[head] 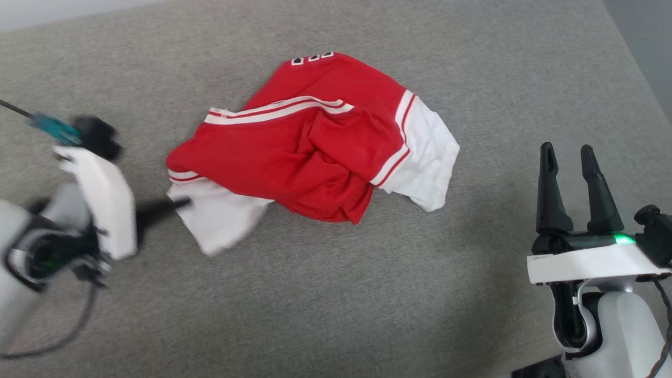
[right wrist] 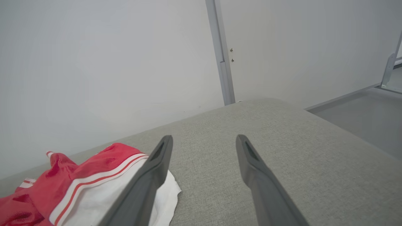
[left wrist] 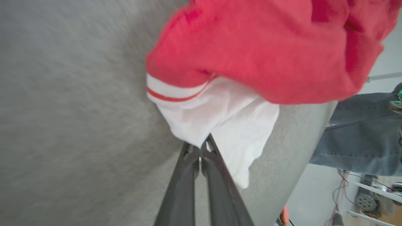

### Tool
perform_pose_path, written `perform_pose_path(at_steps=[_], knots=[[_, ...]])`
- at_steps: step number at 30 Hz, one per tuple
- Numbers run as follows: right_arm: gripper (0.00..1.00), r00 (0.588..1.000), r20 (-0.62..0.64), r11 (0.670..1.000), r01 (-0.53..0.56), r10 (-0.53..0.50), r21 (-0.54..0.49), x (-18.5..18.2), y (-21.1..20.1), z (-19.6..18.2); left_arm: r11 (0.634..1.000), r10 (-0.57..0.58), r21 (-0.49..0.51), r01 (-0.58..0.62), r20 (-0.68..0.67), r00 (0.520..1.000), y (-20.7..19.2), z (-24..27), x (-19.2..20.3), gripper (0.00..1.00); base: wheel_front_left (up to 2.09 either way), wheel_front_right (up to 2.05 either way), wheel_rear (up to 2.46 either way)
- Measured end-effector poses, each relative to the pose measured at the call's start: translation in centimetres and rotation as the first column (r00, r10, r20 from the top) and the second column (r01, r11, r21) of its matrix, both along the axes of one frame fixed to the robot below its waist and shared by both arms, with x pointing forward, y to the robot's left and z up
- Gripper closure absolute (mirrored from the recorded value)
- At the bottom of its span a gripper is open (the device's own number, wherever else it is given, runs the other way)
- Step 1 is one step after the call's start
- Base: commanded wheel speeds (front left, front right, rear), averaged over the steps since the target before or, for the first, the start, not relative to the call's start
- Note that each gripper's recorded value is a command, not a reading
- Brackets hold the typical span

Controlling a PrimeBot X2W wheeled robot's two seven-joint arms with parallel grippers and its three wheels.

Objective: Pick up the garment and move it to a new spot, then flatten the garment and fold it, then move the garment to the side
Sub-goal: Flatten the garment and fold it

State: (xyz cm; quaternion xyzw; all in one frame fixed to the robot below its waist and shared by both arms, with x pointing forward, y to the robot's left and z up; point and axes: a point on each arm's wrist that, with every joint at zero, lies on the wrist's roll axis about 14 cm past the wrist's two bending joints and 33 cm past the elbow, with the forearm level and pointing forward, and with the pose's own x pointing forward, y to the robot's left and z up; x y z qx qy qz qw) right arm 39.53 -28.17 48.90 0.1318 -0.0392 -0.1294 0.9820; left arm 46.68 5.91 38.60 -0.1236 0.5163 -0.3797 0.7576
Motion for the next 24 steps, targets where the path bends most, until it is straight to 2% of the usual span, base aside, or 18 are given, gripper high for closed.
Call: perform_pose_path(at_steps=[5,8,11,14,16,18,21,24], knots=[[0.00,1.000,0.009,1.000,-0.029,0.029,0.001,0.8,0.9,0.1,0.991,0.085,0.078,-0.107,0.241,0.967,5.0,3.4,4.5,1.00,0.00,0.00,0.00],[0.00,0.999,0.015,0.999,-0.051,0.051,0.003,1.3,1.6,0.2,0.972,0.078,0.170,-0.164,0.423,0.903,8.8,5.7,6.9,1.00,0.00,0.00,0.00],[0.00,0.997,0.021,0.998,-0.070,0.070,0.002,1.7,2.2,0.3,0.954,0.069,0.218,-0.207,0.511,0.857,11.3,6.8,7.6,1.00,0.00,0.00,0.00],[0.00,0.996,0.032,0.997,-0.082,0.082,0.002,2.0,2.6,0.6,0.943,0.083,0.230,-0.243,0.542,0.836,12.7,7.0,7.6,1.00,0.00,0.00,0.00],[0.00,0.996,0.035,0.996,-0.087,0.087,0.001,2.0,2.8,0.7,0.934,0.053,0.266,-0.238,0.555,0.830,13.4,6.3,7.1,1.00,0.00,0.00,0.00],[0.00,0.995,0.036,0.996,-0.089,0.089,0.000,2.0,2.8,0.8,0.924,0.033,0.308,-0.229,0.531,0.847,14.1,4.6,6.1,1.00,0.00,0.00,0.00],[0.00,0.995,0.037,0.996,-0.088,0.089,-0.006,2.0,2.8,0.9,0.923,0.083,0.297,-0.245,0.469,0.879,14.1,1.8,4.5,1.00,0.00,0.00,0.00],[0.00,0.996,0.035,0.996,-0.085,0.085,-0.014,1.9,2.7,0.9,0.920,0.113,0.288,-0.266,0.456,0.883,14.3,1.0,4.3,1.00,0.00,0.00,0.00]])
